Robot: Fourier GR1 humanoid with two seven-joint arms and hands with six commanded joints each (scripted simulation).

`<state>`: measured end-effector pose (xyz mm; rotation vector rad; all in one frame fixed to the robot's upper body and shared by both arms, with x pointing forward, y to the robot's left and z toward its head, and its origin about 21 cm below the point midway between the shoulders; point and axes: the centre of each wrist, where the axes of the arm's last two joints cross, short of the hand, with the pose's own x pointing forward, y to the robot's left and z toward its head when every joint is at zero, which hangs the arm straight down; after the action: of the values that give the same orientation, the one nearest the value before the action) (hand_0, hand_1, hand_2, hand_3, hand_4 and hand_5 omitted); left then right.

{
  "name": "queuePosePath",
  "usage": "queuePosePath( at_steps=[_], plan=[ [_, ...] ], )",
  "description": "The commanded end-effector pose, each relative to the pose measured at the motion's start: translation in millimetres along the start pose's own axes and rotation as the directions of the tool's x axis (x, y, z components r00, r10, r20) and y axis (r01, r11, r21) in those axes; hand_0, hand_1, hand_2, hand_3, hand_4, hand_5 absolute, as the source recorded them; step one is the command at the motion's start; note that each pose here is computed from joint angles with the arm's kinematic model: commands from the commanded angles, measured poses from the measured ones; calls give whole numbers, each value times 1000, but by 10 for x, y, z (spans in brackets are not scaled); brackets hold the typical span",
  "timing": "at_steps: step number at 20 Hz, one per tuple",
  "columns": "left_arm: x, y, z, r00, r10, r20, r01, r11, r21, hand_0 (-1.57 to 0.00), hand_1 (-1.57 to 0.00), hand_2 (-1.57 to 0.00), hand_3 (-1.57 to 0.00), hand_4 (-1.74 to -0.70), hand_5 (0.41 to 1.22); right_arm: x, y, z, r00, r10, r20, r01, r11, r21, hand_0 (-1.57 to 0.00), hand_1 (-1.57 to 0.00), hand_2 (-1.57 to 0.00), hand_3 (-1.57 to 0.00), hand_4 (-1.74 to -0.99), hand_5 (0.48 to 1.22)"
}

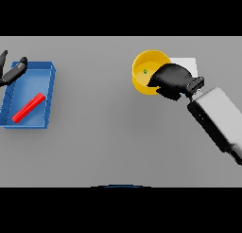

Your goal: Pick up the red beaker and tilt it to pour out 1 green nut into yellow bowl. Pick up the yellow bowl and place it on the metallic measuring scale.

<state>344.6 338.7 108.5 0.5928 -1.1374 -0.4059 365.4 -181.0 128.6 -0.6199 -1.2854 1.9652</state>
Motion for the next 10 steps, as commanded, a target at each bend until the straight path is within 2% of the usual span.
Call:
queuePosePath(
  at_steps=[1, 4, 10],
  plan=[
    [-37, -2, 2, 1000, -2, -2, 2, 1000, 1, 1, 1, 1, 1, -729, 715, -58, 4, 18, 1000, -8, -12, 7, 1000, -10, -1568, -1570, -1536, -1153, -1741, 1221],
    [-34, -33, 37, 999, -9, -31, 9, 1000, -11, 1, 1, 1, 1, -729, 720, -243, 5, -29, 996, -34, -86, 31, 999, -35, -1569, -1571, -1530, -1151, -1741, 1221],
    [-26, -15, 50, 999, 2, -35, -2, 1000, -7, 1, 1, 1, 1, -732, 735, -590, 156, -44, 982, -64, -179, 54, 997, -61, -1571, -1571, -1542, -1150, -1741, 1221]
  ],
)
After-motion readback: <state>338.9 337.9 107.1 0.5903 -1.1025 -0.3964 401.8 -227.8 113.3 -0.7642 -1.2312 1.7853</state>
